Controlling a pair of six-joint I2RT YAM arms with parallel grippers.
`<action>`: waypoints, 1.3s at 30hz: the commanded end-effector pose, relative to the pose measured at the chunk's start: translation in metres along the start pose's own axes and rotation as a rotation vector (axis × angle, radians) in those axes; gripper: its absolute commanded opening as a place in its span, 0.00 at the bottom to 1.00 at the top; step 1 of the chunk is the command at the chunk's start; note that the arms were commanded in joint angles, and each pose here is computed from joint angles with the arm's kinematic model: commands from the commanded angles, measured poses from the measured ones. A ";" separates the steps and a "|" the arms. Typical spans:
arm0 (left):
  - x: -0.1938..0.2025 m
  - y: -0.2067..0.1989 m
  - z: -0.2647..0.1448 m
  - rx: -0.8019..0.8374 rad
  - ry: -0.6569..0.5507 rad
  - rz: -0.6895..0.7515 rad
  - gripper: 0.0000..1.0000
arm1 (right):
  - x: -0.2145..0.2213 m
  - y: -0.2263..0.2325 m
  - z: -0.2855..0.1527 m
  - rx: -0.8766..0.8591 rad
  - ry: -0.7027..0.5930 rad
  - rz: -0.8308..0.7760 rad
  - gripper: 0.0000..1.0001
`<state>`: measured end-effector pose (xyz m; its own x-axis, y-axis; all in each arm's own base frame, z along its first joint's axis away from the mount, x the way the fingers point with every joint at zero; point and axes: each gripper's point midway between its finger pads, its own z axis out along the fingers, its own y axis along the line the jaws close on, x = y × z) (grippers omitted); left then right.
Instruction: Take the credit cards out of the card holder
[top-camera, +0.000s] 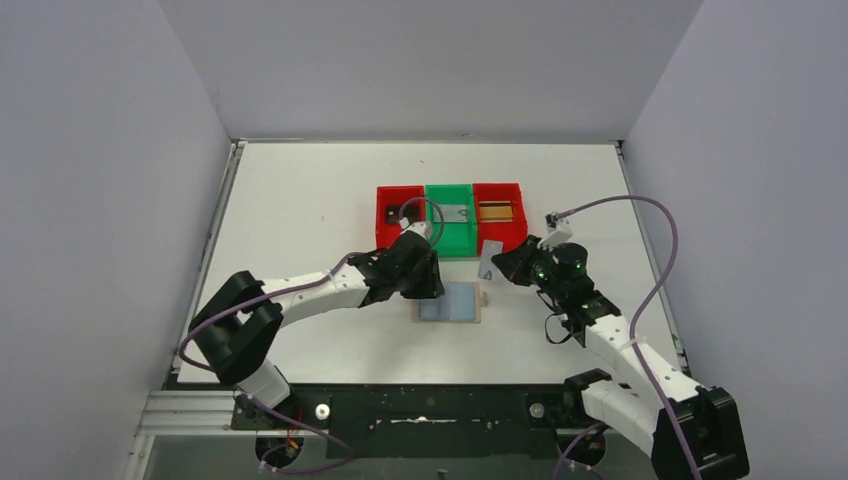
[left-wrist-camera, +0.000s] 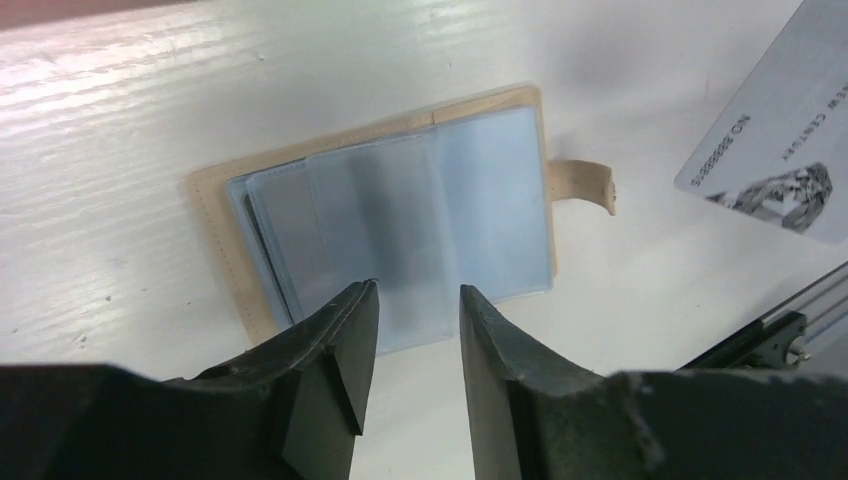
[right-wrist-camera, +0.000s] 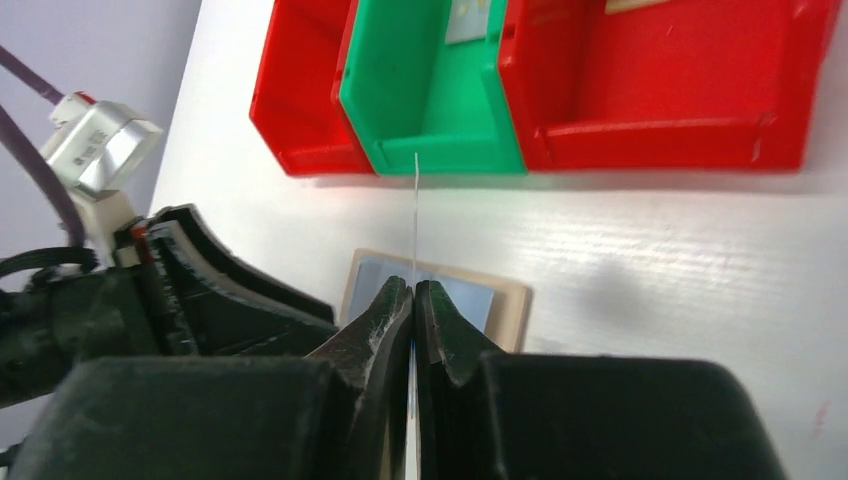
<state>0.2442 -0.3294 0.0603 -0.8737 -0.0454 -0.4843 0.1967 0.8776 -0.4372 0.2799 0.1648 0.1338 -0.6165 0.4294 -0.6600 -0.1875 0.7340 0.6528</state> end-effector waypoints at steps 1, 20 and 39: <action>-0.036 -0.010 -0.028 0.079 -0.135 -0.052 0.37 | -0.054 0.015 -0.008 0.008 -0.195 -0.224 0.00; -0.072 0.122 -0.108 -0.081 -0.424 -0.343 0.76 | -0.081 0.062 0.054 0.042 -0.115 -1.109 0.00; -0.053 0.148 -0.127 -0.123 -0.448 -0.364 0.78 | -0.074 0.034 0.147 -0.022 0.283 -1.562 0.00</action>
<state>0.2600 -0.1406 0.1091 -0.6229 -0.5250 -0.5799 -0.1711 0.8148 -0.5539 0.4131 0.2382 0.1379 -0.0241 -0.7664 -0.6419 -0.7720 0.4222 -0.4751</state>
